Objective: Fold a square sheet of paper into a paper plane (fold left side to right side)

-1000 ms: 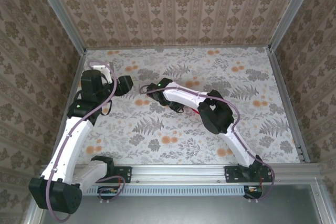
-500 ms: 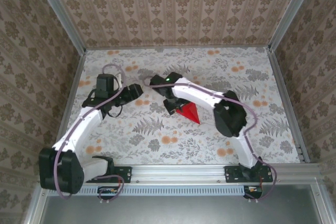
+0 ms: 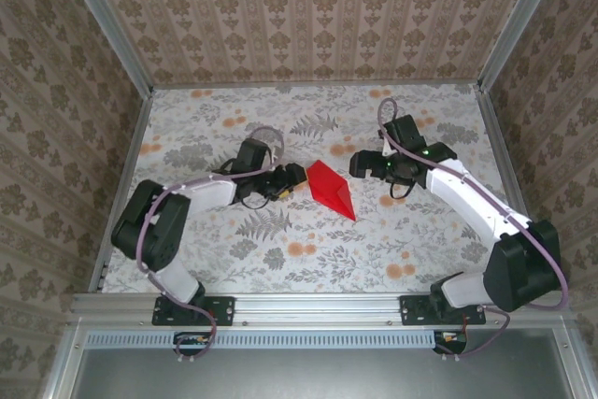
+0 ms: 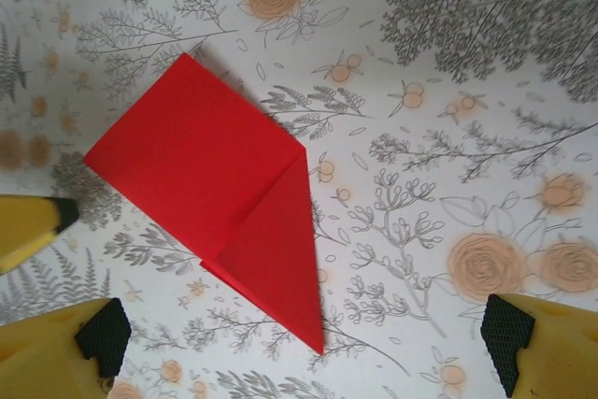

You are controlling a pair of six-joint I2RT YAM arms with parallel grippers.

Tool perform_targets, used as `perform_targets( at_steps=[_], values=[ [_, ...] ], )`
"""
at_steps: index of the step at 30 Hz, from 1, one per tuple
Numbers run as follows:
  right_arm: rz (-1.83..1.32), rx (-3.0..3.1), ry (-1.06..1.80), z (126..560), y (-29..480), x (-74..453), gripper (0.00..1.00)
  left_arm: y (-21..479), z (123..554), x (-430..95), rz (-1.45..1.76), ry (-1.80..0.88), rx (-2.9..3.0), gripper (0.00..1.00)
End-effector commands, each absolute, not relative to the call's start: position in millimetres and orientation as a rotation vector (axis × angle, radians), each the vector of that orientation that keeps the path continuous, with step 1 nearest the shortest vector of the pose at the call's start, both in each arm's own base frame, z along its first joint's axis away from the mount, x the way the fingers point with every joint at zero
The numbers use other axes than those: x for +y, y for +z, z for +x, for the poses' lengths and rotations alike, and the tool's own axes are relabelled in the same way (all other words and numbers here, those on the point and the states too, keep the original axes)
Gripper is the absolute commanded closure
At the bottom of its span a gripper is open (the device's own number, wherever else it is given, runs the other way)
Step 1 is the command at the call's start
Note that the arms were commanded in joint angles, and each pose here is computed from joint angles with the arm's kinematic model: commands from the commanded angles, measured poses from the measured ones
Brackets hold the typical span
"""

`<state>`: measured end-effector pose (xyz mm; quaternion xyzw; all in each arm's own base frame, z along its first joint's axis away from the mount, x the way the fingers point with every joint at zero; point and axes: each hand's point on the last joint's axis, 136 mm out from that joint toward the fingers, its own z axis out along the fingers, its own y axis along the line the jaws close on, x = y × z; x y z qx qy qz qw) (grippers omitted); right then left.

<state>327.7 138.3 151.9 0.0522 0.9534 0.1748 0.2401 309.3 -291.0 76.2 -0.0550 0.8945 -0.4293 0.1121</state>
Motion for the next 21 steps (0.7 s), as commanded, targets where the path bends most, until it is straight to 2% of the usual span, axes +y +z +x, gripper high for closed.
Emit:
perform_targets(
  at_steps=[1, 4, 9, 12, 19, 20, 21],
  values=[
    [0.137, 2.477, 0.702, 339, 178, 157, 0.00, 92, 332, -315, -0.177, -1.375, 2.534, 0.35],
    [0.117, 2.475, 0.708, 337, 176, 155, 0.00, 87, 340, -325, -0.167, -1.413, 2.521, 0.46],
    [0.089, 2.427, 0.749, 343, 178, 152, 0.00, 84, 345, -323, -0.118, -1.407, 2.508, 0.84],
    [0.034, 2.347, 0.794, 352, 187, 158, 0.00, 86, 345, -309, -0.078, -1.380, 2.499, 1.00],
    [-0.167, 2.266, 0.967, 368, 193, 187, 0.01, 115, 319, -291, 0.307, -1.503, 2.420, 1.00],
    [-0.220, 2.302, 1.016, 368, 185, 195, 0.08, 118, 313, -289, 0.369, -1.513, 2.422, 1.00],
    [-0.277, 2.312, 1.072, 366, 180, 204, 0.11, 120, 307, -288, 0.423, -1.527, 2.420, 1.00]
  ],
)
